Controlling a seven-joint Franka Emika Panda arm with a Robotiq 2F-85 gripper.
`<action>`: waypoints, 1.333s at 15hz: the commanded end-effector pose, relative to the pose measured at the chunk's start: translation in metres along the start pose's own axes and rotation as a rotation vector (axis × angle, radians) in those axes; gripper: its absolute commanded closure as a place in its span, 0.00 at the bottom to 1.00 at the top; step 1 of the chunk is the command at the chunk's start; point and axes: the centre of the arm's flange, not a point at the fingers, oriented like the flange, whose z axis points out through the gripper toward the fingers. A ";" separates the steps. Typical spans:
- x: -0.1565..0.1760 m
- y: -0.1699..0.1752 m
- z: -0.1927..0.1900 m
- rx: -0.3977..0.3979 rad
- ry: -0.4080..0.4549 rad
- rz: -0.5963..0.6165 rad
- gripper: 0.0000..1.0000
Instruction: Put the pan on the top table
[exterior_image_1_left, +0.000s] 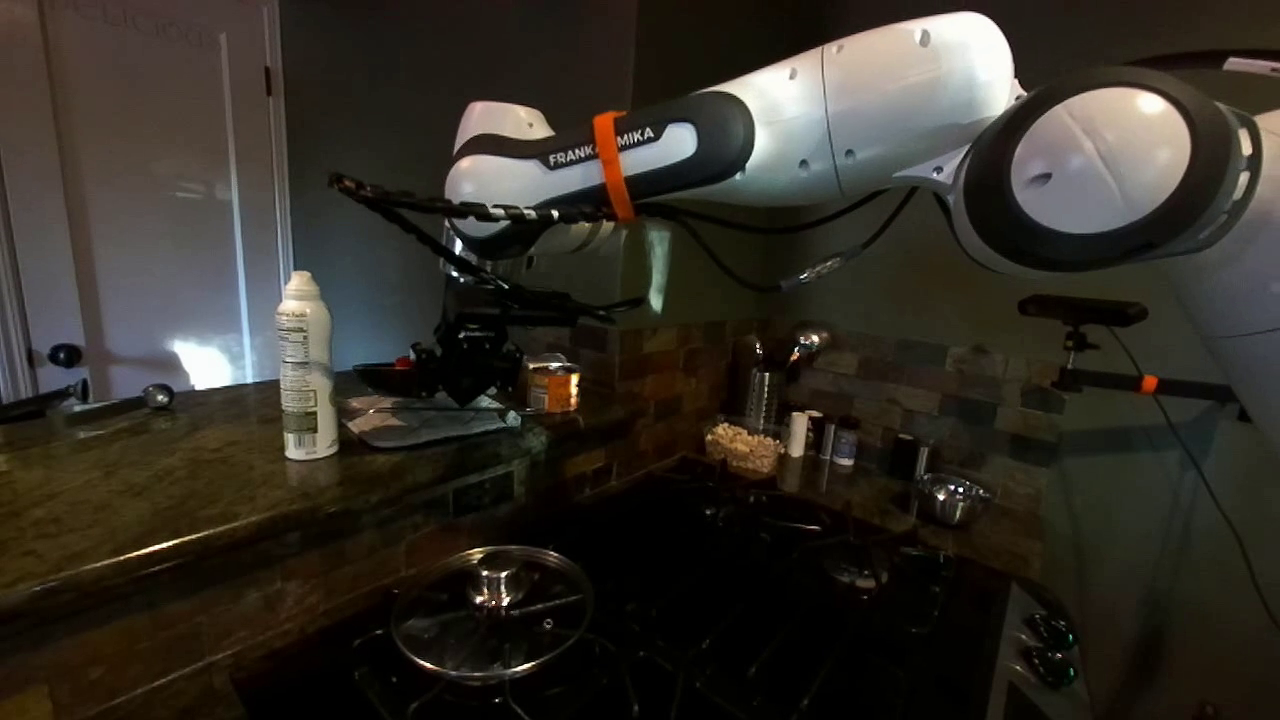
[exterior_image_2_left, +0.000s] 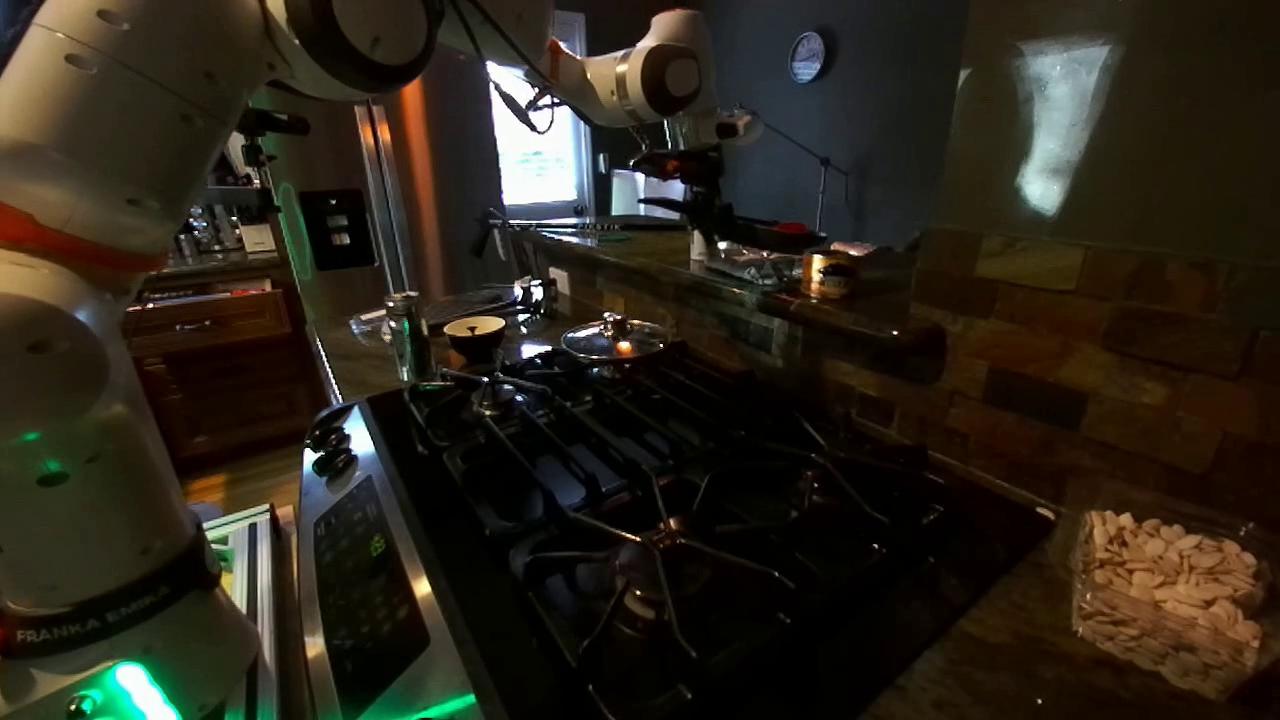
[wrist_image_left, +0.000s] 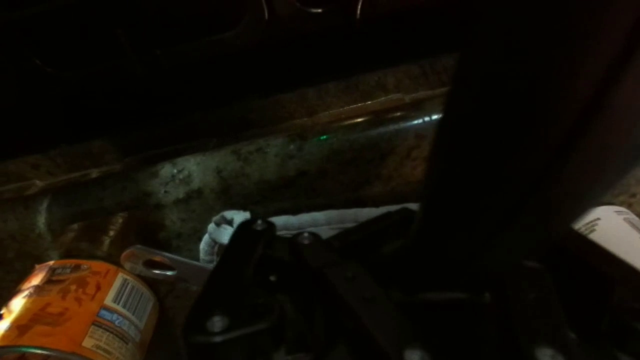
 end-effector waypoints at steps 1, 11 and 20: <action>0.012 -0.007 0.009 0.002 0.024 0.057 1.00; 0.030 -0.020 0.026 0.001 0.080 0.115 1.00; 0.032 -0.016 0.033 -0.033 0.045 0.110 0.67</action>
